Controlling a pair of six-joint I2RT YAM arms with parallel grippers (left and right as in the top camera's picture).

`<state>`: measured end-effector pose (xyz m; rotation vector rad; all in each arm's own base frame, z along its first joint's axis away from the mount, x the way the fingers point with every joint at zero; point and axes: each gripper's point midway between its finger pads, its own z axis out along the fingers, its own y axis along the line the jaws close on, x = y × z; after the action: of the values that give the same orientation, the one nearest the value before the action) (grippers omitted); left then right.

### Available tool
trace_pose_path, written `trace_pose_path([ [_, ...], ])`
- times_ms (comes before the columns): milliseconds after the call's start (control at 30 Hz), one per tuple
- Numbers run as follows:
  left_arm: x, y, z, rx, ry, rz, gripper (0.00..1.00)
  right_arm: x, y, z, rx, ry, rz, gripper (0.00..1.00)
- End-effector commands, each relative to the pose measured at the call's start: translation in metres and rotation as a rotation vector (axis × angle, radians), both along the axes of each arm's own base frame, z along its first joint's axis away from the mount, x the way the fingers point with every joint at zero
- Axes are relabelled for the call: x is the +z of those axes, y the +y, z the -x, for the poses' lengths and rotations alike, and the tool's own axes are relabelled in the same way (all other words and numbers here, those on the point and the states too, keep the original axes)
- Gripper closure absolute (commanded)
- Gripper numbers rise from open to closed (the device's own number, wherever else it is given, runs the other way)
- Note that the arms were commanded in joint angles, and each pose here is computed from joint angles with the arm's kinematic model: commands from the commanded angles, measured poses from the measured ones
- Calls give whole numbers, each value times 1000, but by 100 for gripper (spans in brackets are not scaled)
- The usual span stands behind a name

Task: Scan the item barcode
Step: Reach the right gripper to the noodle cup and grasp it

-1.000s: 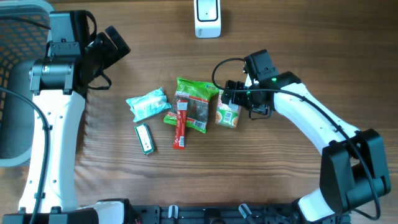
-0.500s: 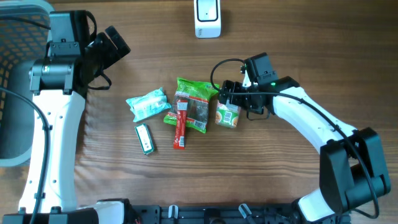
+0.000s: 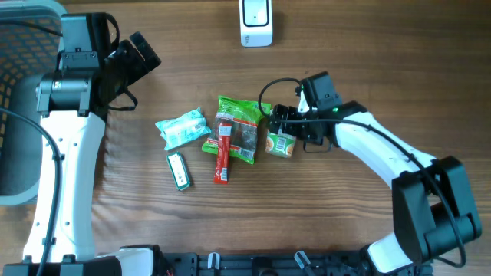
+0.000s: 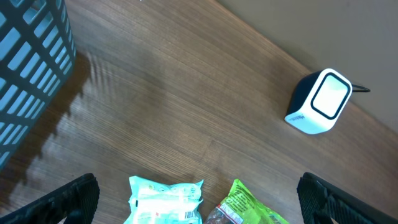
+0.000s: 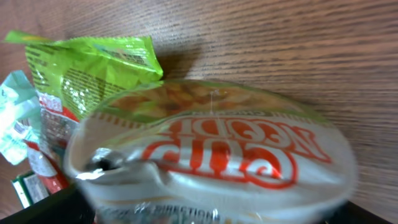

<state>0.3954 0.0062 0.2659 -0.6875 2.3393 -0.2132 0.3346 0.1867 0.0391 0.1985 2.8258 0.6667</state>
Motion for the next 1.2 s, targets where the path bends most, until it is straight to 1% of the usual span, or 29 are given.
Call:
trace_pose_path([
  [0,13,1,1,-13,-35,-9,0,-19,1,9,-37,44,2,0],
  [167,13,1,1,-13,-35,-9,0,-22,-10,2,-69,10,69,0],
  [300,13,1,1,-13,-35,-9,0,-20,-9,-1,-71,-5,65,0],
  [600,13,1,1,-13,-35,-9,0,31,11,-10,-2,-105,-55,0],
  [800,13,1,1,-13,-35,-9,0,44,5,-13,-16,-137,-61,0],
  [967,13,1,1,-13,-35,-9,0,39,-20,-17,-81,-96,-52,0],
  [1167,13,1,1,-13,-35,-9,0,26,-33,-7,-106,-25,-85,0],
])
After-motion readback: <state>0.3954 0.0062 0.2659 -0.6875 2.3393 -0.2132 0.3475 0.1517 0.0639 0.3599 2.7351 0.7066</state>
